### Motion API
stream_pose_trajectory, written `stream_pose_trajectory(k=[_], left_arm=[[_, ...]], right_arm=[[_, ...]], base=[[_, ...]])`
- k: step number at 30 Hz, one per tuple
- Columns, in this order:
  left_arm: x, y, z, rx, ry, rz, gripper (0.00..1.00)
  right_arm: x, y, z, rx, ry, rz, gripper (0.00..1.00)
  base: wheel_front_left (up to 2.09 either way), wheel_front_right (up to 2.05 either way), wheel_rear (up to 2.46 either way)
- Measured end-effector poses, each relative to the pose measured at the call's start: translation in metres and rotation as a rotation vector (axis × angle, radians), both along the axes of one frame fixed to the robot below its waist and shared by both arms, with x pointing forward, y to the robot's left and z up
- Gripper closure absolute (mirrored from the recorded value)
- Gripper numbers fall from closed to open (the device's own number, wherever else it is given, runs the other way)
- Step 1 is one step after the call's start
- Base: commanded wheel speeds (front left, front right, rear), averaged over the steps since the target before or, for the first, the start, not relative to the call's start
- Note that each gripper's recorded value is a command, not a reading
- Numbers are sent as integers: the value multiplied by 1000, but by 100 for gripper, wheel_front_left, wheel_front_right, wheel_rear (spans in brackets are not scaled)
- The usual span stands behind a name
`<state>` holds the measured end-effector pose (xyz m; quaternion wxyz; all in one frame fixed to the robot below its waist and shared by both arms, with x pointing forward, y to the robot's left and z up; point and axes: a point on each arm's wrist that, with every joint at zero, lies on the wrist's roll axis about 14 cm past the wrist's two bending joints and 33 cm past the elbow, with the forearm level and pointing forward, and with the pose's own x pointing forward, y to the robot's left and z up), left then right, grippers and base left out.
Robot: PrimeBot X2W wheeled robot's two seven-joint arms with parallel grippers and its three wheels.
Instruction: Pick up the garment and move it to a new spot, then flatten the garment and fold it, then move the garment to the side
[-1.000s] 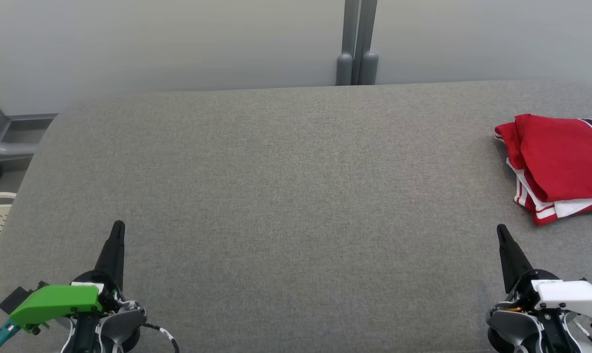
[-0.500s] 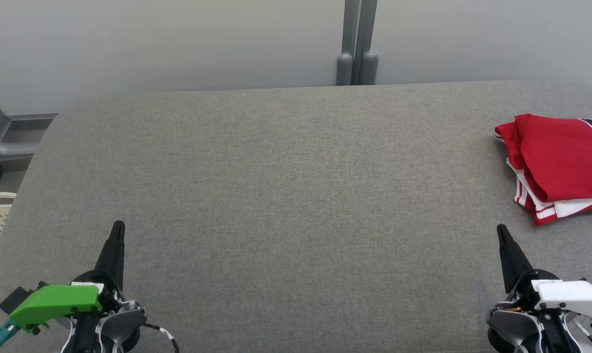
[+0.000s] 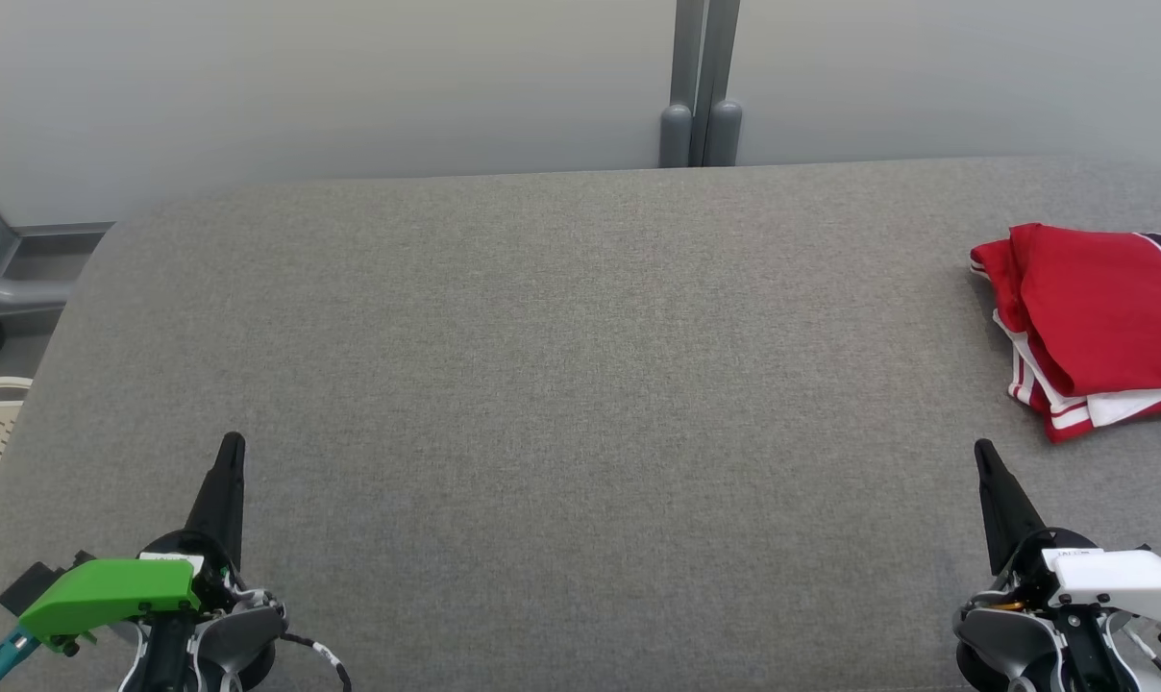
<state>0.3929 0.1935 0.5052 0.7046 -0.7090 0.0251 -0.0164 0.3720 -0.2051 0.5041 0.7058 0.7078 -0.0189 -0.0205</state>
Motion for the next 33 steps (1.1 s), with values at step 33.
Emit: stream_pose_trajectory(k=[33], left_arm=[[0, 0, 0, 0, 0, 0, 100]], right_arm=[[0, 0, 0, 0, 0, 0, 100]], base=[[0, 0, 0]])
